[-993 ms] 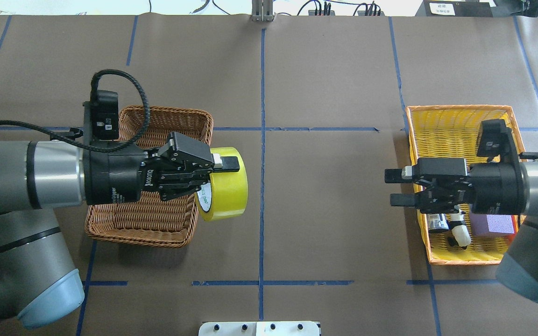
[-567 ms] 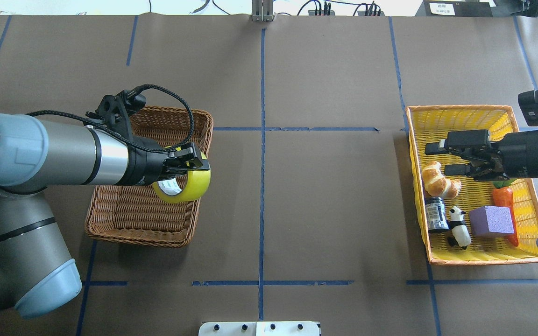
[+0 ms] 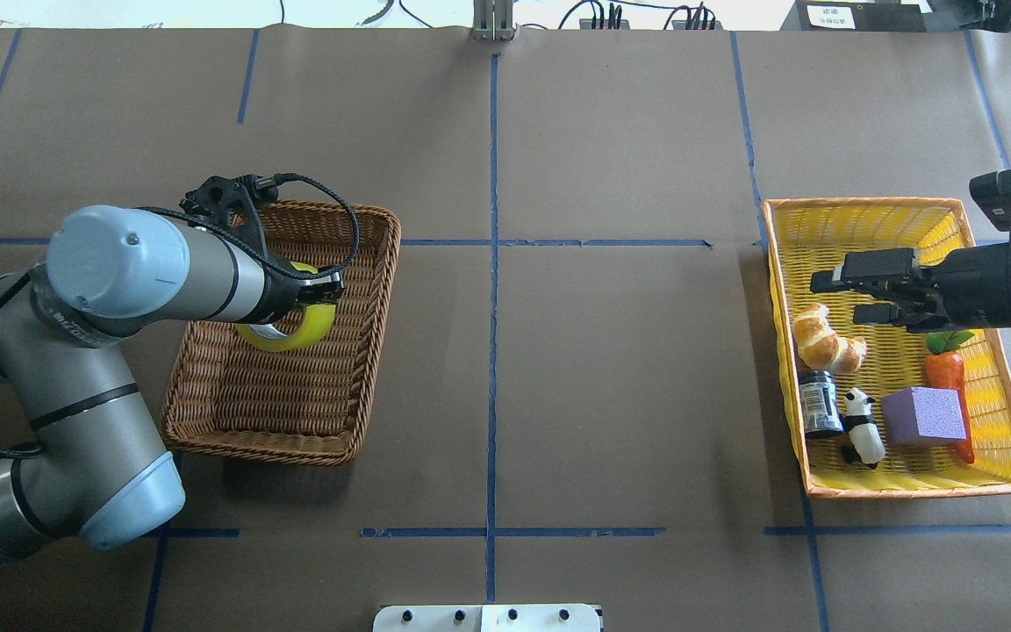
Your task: Move tape to another basket
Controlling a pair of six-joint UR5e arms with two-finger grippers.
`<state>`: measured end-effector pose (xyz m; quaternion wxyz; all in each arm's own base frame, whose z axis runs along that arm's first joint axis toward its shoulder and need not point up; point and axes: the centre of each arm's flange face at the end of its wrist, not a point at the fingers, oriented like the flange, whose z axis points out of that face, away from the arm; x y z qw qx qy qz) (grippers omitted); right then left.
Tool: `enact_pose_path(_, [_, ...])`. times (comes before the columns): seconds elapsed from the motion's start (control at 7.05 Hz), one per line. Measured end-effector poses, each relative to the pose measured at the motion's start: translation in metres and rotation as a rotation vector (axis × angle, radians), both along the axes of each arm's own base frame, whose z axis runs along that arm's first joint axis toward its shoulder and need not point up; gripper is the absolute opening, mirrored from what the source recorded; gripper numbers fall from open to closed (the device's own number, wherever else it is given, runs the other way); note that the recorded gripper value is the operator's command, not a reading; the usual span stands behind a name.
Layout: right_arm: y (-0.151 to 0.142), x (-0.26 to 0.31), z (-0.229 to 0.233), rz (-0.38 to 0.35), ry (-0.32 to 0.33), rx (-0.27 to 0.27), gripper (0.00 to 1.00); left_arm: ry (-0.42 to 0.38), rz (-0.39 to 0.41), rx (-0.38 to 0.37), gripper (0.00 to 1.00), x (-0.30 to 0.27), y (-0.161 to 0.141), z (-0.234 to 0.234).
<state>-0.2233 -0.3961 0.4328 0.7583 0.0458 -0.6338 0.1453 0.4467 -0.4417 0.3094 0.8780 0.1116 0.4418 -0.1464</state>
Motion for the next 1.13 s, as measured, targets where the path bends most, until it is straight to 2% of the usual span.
enact_pose_path(0.43, [-0.001, -0.001, -0.002, -0.001, -0.002, 0.005, 1.00, -0.038, 0.017, 0.012, 0.05, 0.008, -0.003, 0.011])
enact_pose_path(1.13, [-0.002, -0.003, -0.003, 0.001, -0.003, 0.006, 1.00, -0.104, 0.044, -0.051, 0.05, 0.018, 0.004, 0.001])
